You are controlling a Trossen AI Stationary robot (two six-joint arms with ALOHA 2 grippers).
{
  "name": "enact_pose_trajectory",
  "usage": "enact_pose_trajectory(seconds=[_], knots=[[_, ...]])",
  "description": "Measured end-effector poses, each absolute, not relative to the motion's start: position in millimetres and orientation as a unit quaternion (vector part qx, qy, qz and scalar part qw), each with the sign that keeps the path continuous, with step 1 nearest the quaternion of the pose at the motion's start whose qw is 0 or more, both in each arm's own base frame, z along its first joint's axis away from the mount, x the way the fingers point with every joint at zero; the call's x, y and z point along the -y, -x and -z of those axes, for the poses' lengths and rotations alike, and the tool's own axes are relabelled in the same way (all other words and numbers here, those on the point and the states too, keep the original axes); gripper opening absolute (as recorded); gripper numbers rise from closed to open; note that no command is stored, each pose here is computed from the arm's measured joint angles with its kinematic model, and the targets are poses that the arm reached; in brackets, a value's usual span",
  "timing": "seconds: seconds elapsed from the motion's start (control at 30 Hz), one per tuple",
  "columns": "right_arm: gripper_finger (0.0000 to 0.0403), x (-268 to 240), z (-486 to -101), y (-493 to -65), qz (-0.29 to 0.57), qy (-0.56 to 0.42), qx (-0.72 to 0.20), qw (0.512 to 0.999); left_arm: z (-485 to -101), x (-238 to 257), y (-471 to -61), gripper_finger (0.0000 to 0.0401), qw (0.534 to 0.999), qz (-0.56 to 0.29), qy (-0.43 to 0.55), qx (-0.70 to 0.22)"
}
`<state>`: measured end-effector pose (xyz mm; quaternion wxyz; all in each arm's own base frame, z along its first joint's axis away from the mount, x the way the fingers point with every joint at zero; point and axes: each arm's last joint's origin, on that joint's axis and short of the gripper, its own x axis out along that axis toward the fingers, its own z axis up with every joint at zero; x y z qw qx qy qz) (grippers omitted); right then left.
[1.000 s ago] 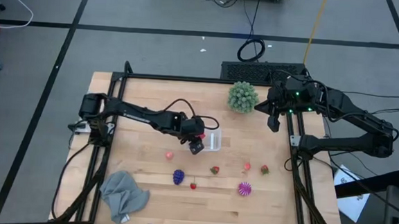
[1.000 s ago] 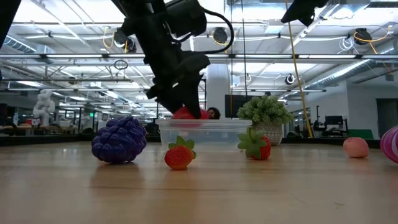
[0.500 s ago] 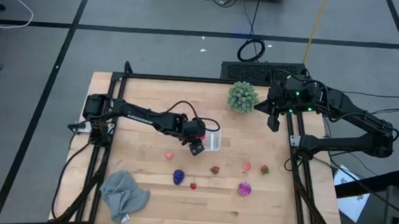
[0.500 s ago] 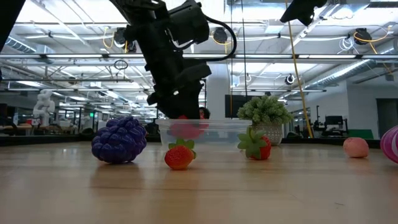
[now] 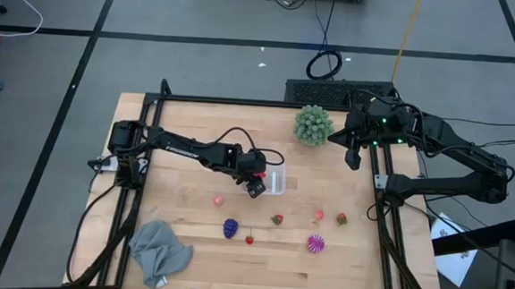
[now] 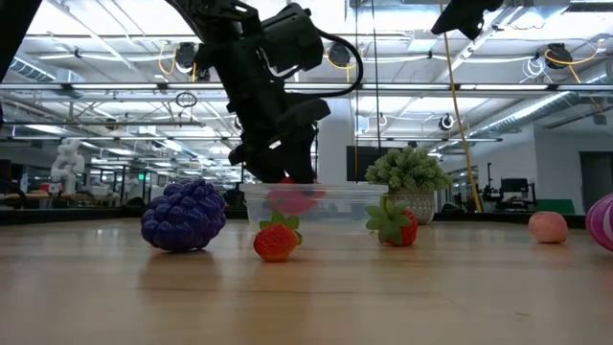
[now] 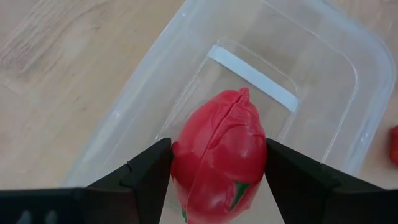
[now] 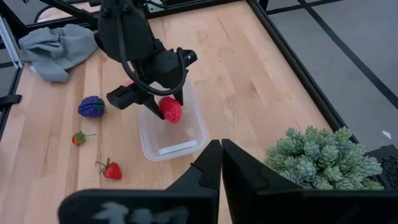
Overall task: Pick and placing Produce into tupperware
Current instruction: Put the red dragon fruit into the transparent bin, then put the left pink peach into the transparent bin
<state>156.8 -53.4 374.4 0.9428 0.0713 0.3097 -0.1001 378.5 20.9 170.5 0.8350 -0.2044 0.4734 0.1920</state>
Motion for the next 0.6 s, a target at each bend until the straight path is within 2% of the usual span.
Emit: enact_pose_trajectory(seconds=[0.3, 0.6], knots=[[0.0004, 53.3, -374.4, -156.8, 0.100, -0.071, -0.310, 0.943, -170.5, -20.6, -378.5, 0.0243, 0.835, -0.191, 0.203, -0.474], [0.0004, 53.3, -374.4, -156.8, 0.100, -0.072, -0.310, 0.943, -170.5, -21.0, -378.5, 0.0291, 0.835, -0.198, 0.203, -0.471]])
